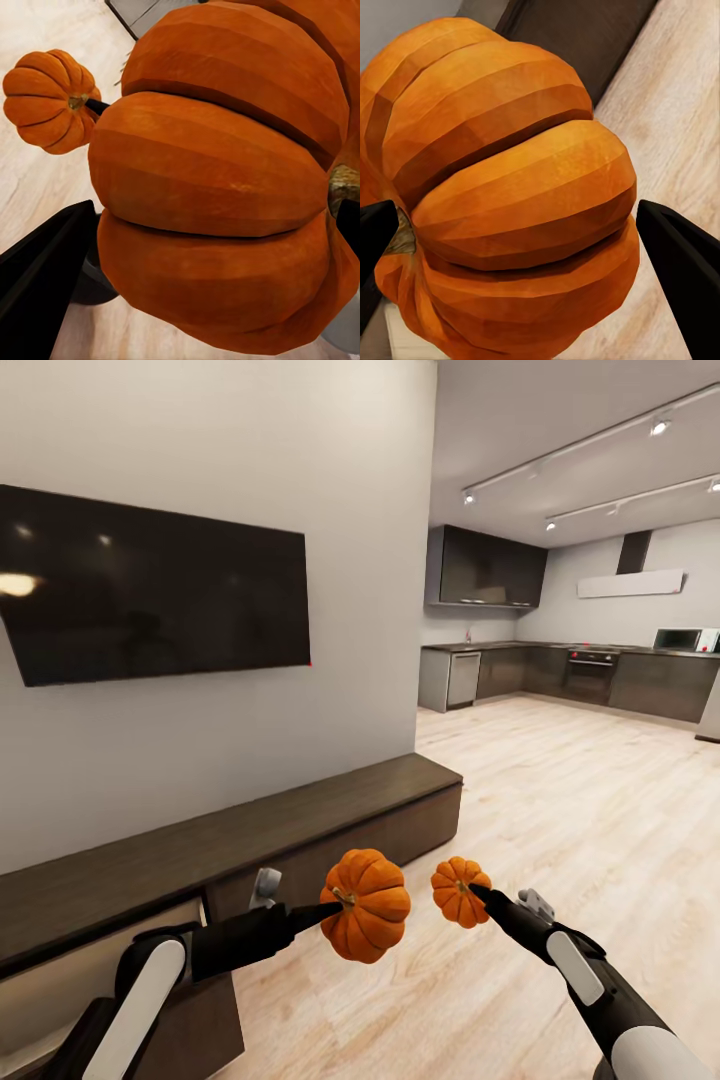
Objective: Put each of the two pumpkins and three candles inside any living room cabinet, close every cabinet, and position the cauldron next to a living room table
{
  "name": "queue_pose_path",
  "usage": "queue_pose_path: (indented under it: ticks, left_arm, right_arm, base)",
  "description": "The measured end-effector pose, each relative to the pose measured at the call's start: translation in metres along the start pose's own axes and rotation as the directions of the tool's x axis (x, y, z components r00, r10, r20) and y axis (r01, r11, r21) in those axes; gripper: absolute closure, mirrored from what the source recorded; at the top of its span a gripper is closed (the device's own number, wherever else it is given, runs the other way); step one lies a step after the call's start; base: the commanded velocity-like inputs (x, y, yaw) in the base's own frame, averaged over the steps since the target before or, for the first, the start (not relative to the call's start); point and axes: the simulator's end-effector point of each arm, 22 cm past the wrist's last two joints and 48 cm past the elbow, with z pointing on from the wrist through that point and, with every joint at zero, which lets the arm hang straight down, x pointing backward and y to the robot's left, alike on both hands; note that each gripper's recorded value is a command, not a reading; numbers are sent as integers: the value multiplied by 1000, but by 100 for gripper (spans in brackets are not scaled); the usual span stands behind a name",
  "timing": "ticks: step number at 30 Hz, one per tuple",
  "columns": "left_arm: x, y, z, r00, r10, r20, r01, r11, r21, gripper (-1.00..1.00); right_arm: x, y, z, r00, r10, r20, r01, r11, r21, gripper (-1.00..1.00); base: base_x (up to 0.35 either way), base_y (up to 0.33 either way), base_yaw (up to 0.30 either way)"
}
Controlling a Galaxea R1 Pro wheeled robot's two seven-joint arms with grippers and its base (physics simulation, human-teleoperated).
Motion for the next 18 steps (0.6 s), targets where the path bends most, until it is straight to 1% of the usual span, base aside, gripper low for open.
queue_pose_path:
  ticks: [2,4,5,7,9,10,18]
  left_arm:
    - [-3,-3,0,1000,-1,0,1,1000,1,100]
    - [-6,-6,0,1000,0,0,0,1000,1,100]
    - [-8,-8,0,1000,0,0,0,1000,1,100]
    - [-11,-10,0,1000,-1,0,1,1000,0,100]
    - [-14,-14,1,1000,0,-1,0,1000,1,100]
    - [-16,-15,1,1000,-1,-1,1,1000,2,100]
    - [-28,-27,1,1000,-1,-2,1,1000,2,100]
  right_arm:
    - [-6,3,-2,1000,6,7,-6,1000,-2,100]
    - [-23,11,-5,999,31,39,-30,999,-17,100]
    - [-33,17,-8,997,43,60,-41,999,-30,100]
    - [-48,26,-12,995,47,86,-43,998,-47,100]
    - [-67,43,-17,991,53,119,-44,996,-80,100]
    - [-71,47,-18,991,47,125,-37,996,-82,100]
    - [-88,63,-25,990,44,136,-32,995,-90,100]
  base:
    - [0,0,0]
    - [0,0,0]
    - [0,0,0]
    - [0,0,0]
    - [0,0,0]
    - [0,0,0]
    - [0,0,0]
